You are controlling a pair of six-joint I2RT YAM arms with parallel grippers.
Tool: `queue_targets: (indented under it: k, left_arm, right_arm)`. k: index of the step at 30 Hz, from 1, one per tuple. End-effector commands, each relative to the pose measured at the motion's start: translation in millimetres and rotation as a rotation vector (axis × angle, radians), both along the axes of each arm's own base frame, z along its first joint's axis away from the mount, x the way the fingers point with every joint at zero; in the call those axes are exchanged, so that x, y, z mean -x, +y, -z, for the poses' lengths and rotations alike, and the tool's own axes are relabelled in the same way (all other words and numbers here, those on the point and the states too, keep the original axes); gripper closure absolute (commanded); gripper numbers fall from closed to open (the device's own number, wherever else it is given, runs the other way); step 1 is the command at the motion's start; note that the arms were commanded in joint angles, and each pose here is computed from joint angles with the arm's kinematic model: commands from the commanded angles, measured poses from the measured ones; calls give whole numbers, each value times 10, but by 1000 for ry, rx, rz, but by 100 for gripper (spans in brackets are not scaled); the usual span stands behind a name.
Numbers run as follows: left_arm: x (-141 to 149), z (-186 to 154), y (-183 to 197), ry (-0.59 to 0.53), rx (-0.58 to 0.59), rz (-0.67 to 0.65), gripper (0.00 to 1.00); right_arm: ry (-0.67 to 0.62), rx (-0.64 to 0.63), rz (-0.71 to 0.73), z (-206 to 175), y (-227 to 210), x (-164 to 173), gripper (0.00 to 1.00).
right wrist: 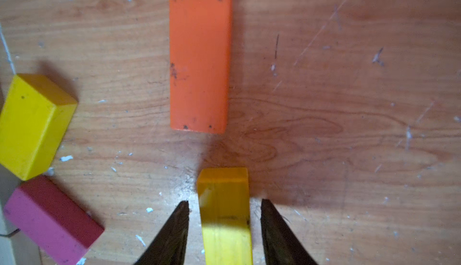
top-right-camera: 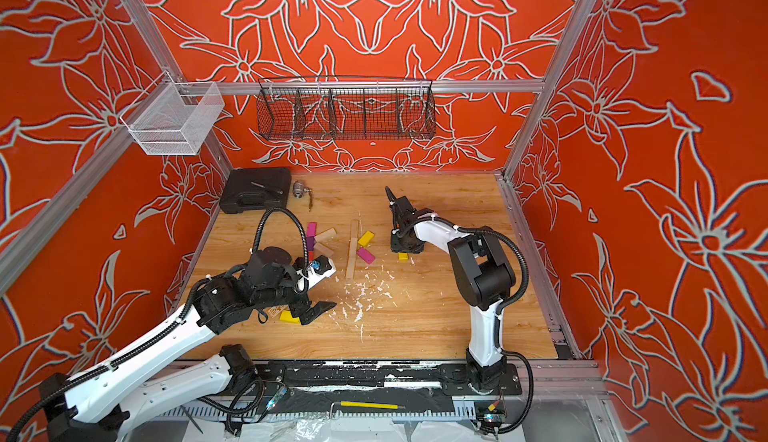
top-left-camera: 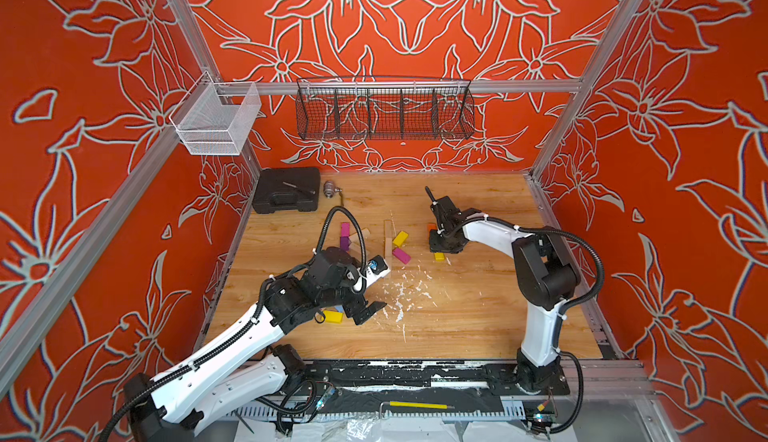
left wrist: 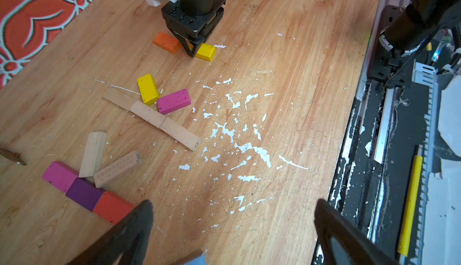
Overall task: Assemble the letter k with building blocks
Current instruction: Assemble the building block at the center of the board.
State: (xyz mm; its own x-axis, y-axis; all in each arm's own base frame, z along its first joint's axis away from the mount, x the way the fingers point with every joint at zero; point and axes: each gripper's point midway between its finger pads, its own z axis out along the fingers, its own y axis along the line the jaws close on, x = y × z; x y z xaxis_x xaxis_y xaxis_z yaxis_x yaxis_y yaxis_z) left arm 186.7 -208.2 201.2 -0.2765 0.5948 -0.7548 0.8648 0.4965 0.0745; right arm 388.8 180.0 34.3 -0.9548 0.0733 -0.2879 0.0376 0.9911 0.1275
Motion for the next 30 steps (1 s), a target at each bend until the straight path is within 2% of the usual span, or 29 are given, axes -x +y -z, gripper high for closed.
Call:
queue_targets:
  k: [1, 14, 30]
  left_arm:
    - [16, -48, -13, -18, 7, 20, 2]
    - [4, -44, -5, -22, 2, 14, 2]
    - [-29, -28, 7, -22, -12, 0, 2]
  right_arm:
    - [-5, 17, 13, -34, -59, 7, 51]
    - [9, -8, 12, 43, 19, -35, 67]
    - [26, 10, 23, 76, 48, -88, 67]
